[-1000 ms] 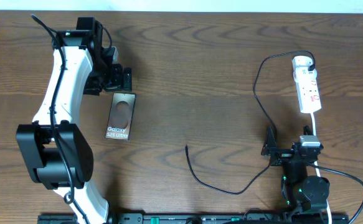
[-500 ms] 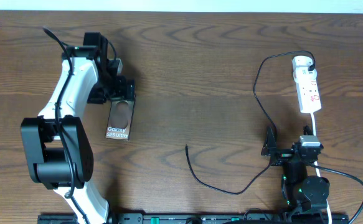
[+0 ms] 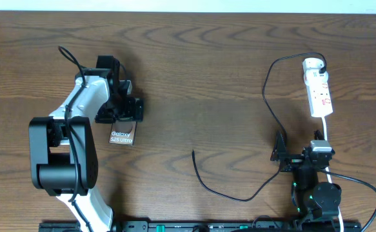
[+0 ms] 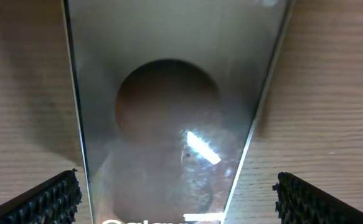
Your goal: Plug charger to phone and switch on socket
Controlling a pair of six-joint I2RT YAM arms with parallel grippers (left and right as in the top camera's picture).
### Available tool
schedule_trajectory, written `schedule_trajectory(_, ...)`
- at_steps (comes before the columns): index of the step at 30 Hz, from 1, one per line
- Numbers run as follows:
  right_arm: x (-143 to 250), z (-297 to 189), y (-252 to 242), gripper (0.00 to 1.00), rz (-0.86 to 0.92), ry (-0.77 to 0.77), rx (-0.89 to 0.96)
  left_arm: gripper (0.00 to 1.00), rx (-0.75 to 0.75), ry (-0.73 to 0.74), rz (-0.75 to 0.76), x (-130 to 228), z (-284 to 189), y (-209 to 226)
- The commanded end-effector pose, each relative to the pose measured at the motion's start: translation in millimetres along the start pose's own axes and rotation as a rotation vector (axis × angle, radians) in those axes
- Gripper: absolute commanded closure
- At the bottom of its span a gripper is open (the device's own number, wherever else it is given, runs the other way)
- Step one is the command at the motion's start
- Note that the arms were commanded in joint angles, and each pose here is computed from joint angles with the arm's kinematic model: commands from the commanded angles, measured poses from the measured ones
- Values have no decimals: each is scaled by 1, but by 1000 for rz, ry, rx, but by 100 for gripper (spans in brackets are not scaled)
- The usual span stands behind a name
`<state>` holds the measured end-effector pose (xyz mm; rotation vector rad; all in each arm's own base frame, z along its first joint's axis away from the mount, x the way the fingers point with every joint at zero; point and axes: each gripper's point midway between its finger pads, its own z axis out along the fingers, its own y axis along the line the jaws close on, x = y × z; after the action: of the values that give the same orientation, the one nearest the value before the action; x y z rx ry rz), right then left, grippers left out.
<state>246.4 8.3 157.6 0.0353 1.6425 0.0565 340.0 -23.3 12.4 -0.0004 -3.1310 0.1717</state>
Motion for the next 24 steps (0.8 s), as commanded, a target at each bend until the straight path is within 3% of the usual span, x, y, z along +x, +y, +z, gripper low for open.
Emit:
schedule_trajectory(1, 0, 0, 1, 1, -12, -1, -3, 2, -50, 10, 13, 3, 3, 9)
schedule_trajectory(24, 0, 0, 1, 1, -12, -1, -3, 2, -50, -29, 57, -3, 11, 10)
